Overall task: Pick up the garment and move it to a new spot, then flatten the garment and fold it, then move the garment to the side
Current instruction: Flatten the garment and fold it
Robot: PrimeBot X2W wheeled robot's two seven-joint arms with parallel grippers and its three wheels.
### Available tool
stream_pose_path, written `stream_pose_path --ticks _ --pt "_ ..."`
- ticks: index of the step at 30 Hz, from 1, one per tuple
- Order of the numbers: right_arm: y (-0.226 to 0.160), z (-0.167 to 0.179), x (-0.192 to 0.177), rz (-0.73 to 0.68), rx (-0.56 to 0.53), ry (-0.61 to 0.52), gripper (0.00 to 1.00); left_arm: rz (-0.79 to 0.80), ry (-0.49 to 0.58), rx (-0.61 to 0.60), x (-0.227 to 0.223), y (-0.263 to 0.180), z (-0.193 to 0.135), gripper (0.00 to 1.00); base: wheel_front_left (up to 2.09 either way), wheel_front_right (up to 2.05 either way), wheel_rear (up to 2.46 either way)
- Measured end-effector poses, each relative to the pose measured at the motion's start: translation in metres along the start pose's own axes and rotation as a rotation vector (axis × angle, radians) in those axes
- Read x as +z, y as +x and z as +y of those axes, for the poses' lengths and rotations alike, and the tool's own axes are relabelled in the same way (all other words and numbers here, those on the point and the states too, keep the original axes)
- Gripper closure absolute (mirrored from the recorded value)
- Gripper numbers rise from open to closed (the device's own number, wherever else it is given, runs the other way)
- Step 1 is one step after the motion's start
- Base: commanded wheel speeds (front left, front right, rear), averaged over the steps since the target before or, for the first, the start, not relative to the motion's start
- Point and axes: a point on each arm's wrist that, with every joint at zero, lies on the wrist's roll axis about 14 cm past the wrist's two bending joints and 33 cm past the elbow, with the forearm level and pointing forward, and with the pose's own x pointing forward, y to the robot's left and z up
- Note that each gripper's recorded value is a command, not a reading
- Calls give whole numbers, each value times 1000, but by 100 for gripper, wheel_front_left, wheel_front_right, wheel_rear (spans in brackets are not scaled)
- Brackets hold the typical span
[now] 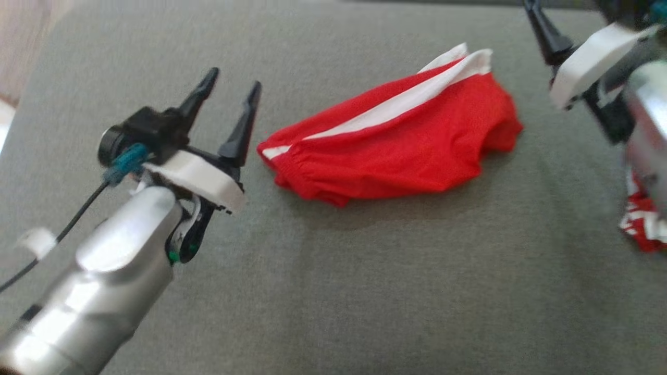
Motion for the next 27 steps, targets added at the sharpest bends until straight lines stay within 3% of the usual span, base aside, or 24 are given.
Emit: stream_pose_path --ticks 4,8,18,27 --pt "-23 0 23 -91 -83 159 0 -125 -84 74 32 -13 1 0 0 0 0" --pt "-54 -8 39 -188 -187 287 0 -160 -137 134 29 -35 -2 0 0 0 0" --pt "-145 49 -28 -156 -369 495 0 -225 -220 207 17 -88 -29 0 0 0 0" --pt "-182 78 -66 -80 -402 520 0 -156 -225 215 -21 -103 -43 0 0 0 0"
